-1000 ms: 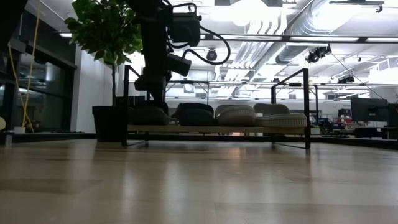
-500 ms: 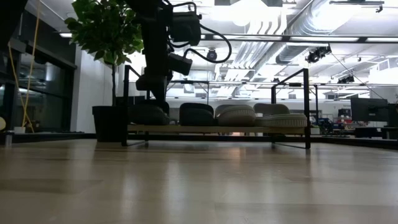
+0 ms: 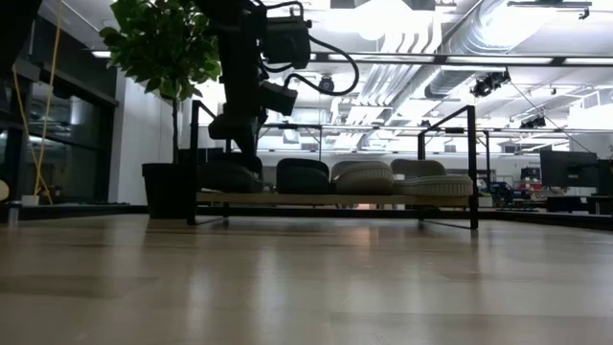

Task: Pick and place slides into the shelf
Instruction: Adjust the black slipper on the shelf

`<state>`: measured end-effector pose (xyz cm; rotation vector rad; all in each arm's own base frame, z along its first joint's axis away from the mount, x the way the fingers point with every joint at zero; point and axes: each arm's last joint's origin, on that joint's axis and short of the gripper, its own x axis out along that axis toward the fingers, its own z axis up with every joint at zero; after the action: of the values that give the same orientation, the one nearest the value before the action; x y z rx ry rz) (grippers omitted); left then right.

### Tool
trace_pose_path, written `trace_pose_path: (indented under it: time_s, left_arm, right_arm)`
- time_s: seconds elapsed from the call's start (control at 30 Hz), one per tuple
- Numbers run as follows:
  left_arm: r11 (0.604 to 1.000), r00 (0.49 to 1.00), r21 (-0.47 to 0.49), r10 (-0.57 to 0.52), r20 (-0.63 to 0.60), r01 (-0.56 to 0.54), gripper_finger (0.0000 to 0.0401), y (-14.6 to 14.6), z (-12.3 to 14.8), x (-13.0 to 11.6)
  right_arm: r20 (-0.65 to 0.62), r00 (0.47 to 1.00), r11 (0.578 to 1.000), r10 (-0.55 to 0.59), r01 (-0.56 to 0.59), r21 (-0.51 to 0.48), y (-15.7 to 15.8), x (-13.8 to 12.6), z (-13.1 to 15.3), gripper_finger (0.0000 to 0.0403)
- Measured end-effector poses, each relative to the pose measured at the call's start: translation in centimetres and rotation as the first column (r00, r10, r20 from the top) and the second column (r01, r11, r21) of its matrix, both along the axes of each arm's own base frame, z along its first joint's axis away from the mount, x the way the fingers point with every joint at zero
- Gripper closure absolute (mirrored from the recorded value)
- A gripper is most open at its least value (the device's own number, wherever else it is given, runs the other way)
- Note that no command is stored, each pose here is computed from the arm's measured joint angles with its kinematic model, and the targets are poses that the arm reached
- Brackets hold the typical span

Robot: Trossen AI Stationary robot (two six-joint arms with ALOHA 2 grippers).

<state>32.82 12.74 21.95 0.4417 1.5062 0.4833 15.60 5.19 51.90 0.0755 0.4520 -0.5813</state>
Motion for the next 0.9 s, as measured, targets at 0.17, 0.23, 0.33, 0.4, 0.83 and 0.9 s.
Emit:
trace_pose_path:
  time_s: [0.17, 0.23, 0.33, 0.4, 0.83, 0.9]
  left_arm:
    - [1.0, 1.0, 0.003, 0.001, -0.002, -0.001, 0.0399, 0.0, 0.0, 0.0]
    - [1.0, 1.0, 0.003, 0.001, -0.002, -0.001, 0.0398, 0.0, 0.0, 0.0]
    - [1.0, 1.0, 0.013, 0.006, -0.003, -0.006, 0.0395, 0.0, 0.0, 0.0]
    - [1.0, 1.0, 0.016, 0.006, -0.005, -0.006, 0.0395, 0.0, 0.0, 0.0]
    - [1.0, 0.999, 0.017, 0.001, 0.042, -0.001, 0.0399, 0.2, 1.5, 0.6]
    - [1.0, 0.999, 0.018, 0.0, 0.043, -0.001, 0.0399, 0.2, 1.5, 0.6]
  right_arm:
    - [0.0, 1.0, 1.0, 0.0, 0.0, 0.0, 0.0, 0.0, 0.0, 0.0289]
    - [0.0, 1.0, 1.0, 0.0, 0.0, 0.0, 0.0, 0.0, 0.0, 0.0289]
    - [0.0, 1.0, 1.0, 0.0, 0.0, 0.0, 0.0, 0.0, 0.0, 0.0289]
    - [0.0, 1.0, 1.0, 0.0, 0.0, 0.0, 0.0, 0.0, 0.0, 0.0289]
    - [0.0, 1.0, 1.0, 0.0, 0.0, 0.0, 0.0, 0.0, 0.0, 0.0289]
    - [0.0, 1.0, 1.0, 0.0, 0.0, 0.0, 0.0, 0.0, 0.0, 0.0289]
